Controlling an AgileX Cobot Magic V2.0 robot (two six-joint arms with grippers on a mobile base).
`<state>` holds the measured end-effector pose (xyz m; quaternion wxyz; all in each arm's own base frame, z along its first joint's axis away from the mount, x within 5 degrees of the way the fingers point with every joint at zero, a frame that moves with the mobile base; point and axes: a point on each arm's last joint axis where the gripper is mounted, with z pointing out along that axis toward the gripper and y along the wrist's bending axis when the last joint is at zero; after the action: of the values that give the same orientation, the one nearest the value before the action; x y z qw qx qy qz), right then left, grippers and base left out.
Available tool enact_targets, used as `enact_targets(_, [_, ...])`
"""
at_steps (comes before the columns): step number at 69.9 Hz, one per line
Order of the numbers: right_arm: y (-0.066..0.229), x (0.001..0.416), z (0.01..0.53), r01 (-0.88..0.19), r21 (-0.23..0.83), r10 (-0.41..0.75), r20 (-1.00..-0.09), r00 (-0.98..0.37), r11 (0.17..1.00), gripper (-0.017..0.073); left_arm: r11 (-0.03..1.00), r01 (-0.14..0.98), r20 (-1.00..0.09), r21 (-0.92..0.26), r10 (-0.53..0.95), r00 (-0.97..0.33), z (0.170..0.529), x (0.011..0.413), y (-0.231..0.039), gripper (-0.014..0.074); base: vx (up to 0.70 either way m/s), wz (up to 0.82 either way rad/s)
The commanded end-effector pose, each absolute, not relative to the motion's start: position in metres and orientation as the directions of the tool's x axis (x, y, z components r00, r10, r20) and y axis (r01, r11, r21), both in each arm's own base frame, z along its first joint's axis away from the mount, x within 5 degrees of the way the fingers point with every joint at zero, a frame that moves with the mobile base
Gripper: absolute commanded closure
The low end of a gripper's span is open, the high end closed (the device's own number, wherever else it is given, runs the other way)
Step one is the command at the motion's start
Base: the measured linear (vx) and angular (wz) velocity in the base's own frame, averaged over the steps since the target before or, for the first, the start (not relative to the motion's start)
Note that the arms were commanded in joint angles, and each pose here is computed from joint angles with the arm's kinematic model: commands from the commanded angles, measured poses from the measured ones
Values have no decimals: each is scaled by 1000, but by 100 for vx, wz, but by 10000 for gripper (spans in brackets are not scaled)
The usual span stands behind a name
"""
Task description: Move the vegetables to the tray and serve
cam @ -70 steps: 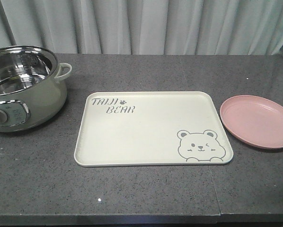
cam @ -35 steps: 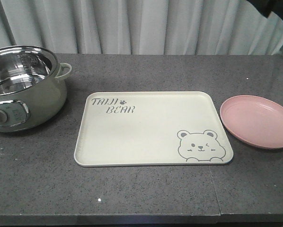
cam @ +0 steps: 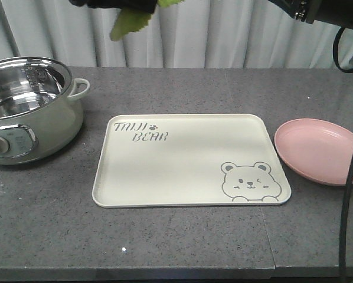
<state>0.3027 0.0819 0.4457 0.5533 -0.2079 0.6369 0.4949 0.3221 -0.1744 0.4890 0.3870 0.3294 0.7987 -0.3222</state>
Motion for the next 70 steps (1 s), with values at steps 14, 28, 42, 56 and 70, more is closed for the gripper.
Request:
enact_targets(14, [74,298,475,-800,421,433,-872,-228,427,11,478,841,-878,-255,248,-408,502,302,-207,601,0,0])
enact_targets(28, [74,298,475,-789,458,451,-853,-262,409,11,461,851,-885,-252,244,-395,502,299,-215,601,0,0])
enact_targets(42, [75,298,474,-777,493,465,-835,-296,391,41,448,858,-889,-252,245,-388,503,295,-221,601,0,0])
enact_targets(56, [75,299,470,-763,497,436,-844,-313,414,128,449,857,-893,-251,235,-385,504,295,-222,601,0,0])
enact_targets(70, [75,299,468,-745,526,435,-831,-347,410,216,447,856,-901,-258,208,-380,506,296,-222,601,0,0])
